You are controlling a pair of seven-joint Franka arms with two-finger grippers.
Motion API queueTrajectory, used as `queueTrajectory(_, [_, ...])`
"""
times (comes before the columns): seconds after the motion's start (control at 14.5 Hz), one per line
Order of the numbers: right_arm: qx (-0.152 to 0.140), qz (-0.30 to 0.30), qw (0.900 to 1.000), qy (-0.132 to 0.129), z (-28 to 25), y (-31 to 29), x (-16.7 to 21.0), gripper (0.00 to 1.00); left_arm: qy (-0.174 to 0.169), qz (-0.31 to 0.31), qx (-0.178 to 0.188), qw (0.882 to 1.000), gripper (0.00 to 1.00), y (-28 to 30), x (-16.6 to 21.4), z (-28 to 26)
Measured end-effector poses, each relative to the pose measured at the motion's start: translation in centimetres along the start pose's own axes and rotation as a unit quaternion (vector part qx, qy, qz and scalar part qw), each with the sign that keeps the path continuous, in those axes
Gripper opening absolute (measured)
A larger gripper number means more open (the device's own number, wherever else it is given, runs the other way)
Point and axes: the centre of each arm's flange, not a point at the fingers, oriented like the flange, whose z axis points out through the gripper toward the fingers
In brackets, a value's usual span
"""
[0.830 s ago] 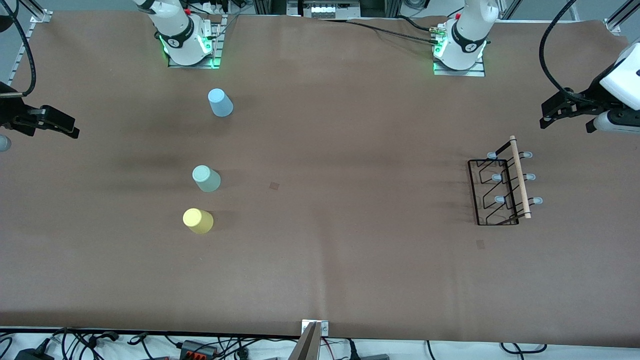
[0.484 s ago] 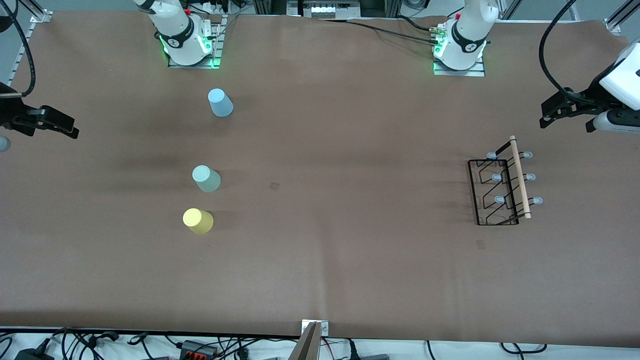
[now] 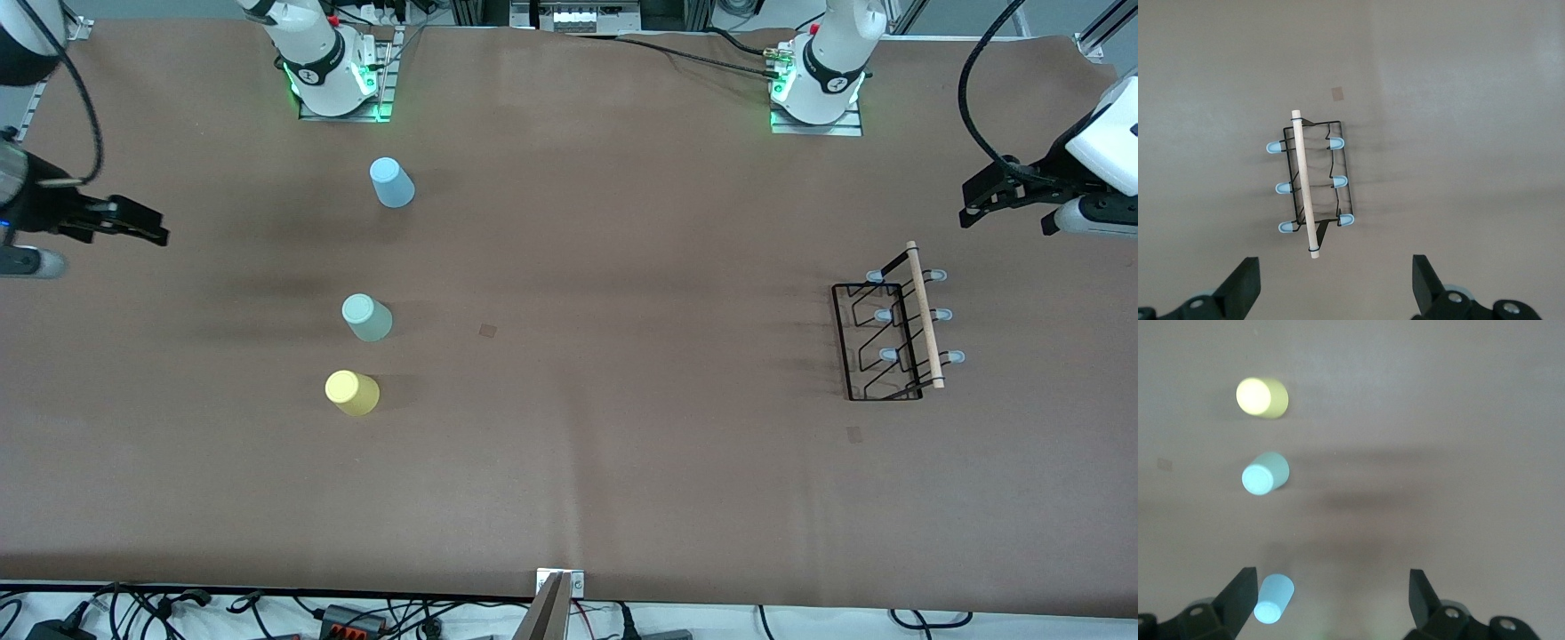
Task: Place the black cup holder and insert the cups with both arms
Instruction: 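Reach the right gripper toward the teal cup while the left gripper approaches the rack, then lower the right gripper around the teal cup while the left gripper descends to the dowel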
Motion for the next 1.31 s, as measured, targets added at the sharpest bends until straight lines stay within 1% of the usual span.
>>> queueTrajectory(0.14, [-0.001,-0.009,1.0,-0.019,2.0,-1.0,0.2,1.0,-0.016,0.0,-0.001,1.0,1.0,0.0,0.5,1.3])
queueTrajectory(0.21, [-0.001,-0.012,1.0,-0.027,3.2,-1.4,0.5,1.0,-0.035,0.0,-0.002,0.999,1.0,-0.1,1.0,2.9])
queueTrajectory(0.28, [-0.001,-0.015,0.999,-0.029,4.8,-1.6,1.1,1.0,-0.054,-0.001,-0.003,0.999,1.0,-0.2,1.7,4.5])
queueTrajectory(0.42, [0.0,-0.019,1.0,-0.01,9.3,-2.2,2.4,1.0,-0.073,-0.001,-0.004,0.997,1.0,-0.3,2.8,6.2])
queueTrajectory(0.62, [0.004,-0.012,1.0,0.025,16.2,-4.7,2.6,1.0,-0.078,-0.002,-0.004,0.997,1.0,-0.4,3.3,6.5])
queueTrajectory(0.83, [0.013,-0.003,0.997,0.073,20.7,-8.0,1.7,1.0,-0.096,-0.01,-0.005,0.995,1.0,-1.4,4.4,8.9])
queueTrajectory(0.9, [0.016,-0.001,0.996,0.085,22.1,-8.4,1.3,1.0,-0.097,-0.016,-0.006,0.995,1.0,-2.2,5.1,9.3])
queueTrajectory(1.11, [0.021,0.0,0.996,0.091,25.3,-9.2,0.8,1.0,-0.091,-0.031,-0.005,0.995,1.0,-4.5,6.3,10.0])
queueTrajectory(1.18, [0.023,0.003,0.995,0.093,25.8,-9.7,1.0,1.0,-0.076,-0.038,-0.004,0.996,1.0,-5.3,6.8,10.3])
queueTrajectory(1.31, [0.026,0.007,0.995,0.098,26.4,-10.6,1.1,1.0,-0.028,-0.049,0.001,0.998,1.0,-7.0,7.8,11.6])
